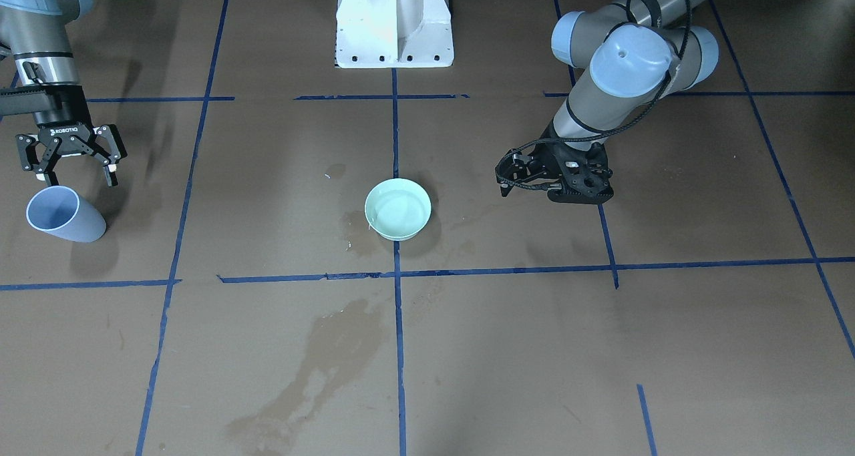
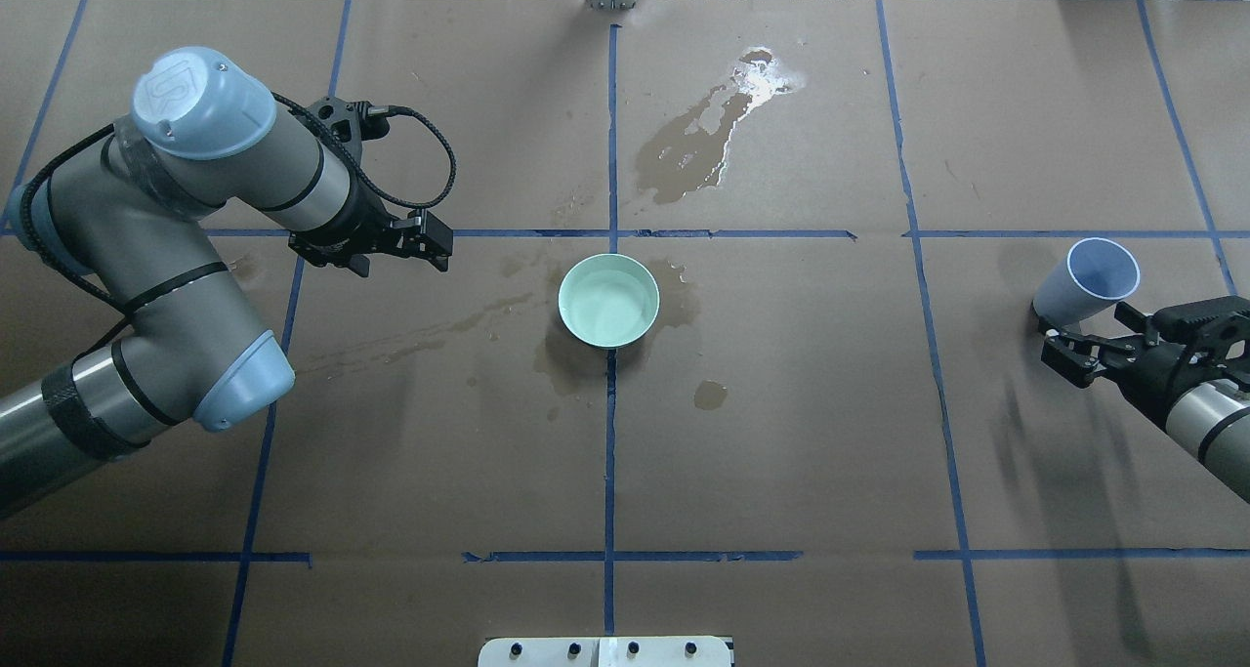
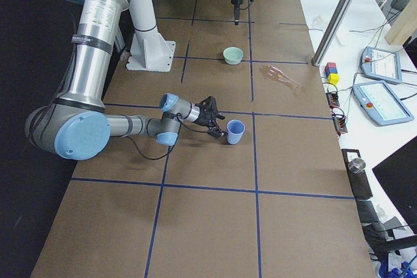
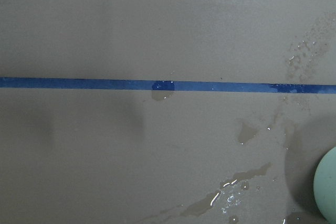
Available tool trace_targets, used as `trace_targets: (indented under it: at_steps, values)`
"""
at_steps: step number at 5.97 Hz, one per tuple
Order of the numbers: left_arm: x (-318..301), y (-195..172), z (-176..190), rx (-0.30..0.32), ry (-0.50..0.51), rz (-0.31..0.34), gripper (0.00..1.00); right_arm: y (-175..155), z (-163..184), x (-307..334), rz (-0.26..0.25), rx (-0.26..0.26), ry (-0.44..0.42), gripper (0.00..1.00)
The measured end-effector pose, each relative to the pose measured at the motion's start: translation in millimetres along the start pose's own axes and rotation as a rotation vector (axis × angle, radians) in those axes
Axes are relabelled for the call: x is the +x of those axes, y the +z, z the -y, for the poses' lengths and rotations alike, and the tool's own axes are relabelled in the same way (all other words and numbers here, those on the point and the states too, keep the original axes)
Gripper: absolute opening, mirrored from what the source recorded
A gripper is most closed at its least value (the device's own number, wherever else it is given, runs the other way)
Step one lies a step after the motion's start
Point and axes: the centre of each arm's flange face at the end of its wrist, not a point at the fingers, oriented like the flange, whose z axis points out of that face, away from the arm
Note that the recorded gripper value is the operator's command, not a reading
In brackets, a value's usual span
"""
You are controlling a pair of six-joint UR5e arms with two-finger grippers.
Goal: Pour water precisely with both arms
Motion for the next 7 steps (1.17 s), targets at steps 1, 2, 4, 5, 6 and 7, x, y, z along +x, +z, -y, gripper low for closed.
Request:
trace_targets:
  at_steps: [1, 2, 4, 5, 6, 7]
  values:
    - [0.8, 0.3, 0.1, 0.0, -0.005, 0.0, 1.0, 5.4, -9.3, 12.8, -0.013, 0.02, -0.003, 1.0]
    - [1.1, 0.7, 0.3, -0.001, -0.008, 0.0, 1.0, 11.3, -15.5, 18.8, -0.023, 0.032, -0.006, 1.0]
    - [0.9, 1.7, 0.8, -0.001, -0.01, 0.001, 1.0, 31.2, -22.3, 13.4, -0.041, 0.059, -0.007, 1.0]
    - [1.4, 2.0, 0.6, -0.002, -0.013, 0.001, 1.0, 37.2, -25.3, 13.7, -0.05, 0.068, -0.011, 1.0]
    - [2.4, 2.0, 0.2, -0.002, -0.016, 0.0, 1.0, 41.1, -28.2, 16.7, -0.063, 0.077, -0.016, 1.0]
    - [3.0, 2.1, 0.0, -0.002, -0.017, -0.001, 1.0, 45.5, -29.9, 16.4, -0.07, 0.086, -0.017, 1.0]
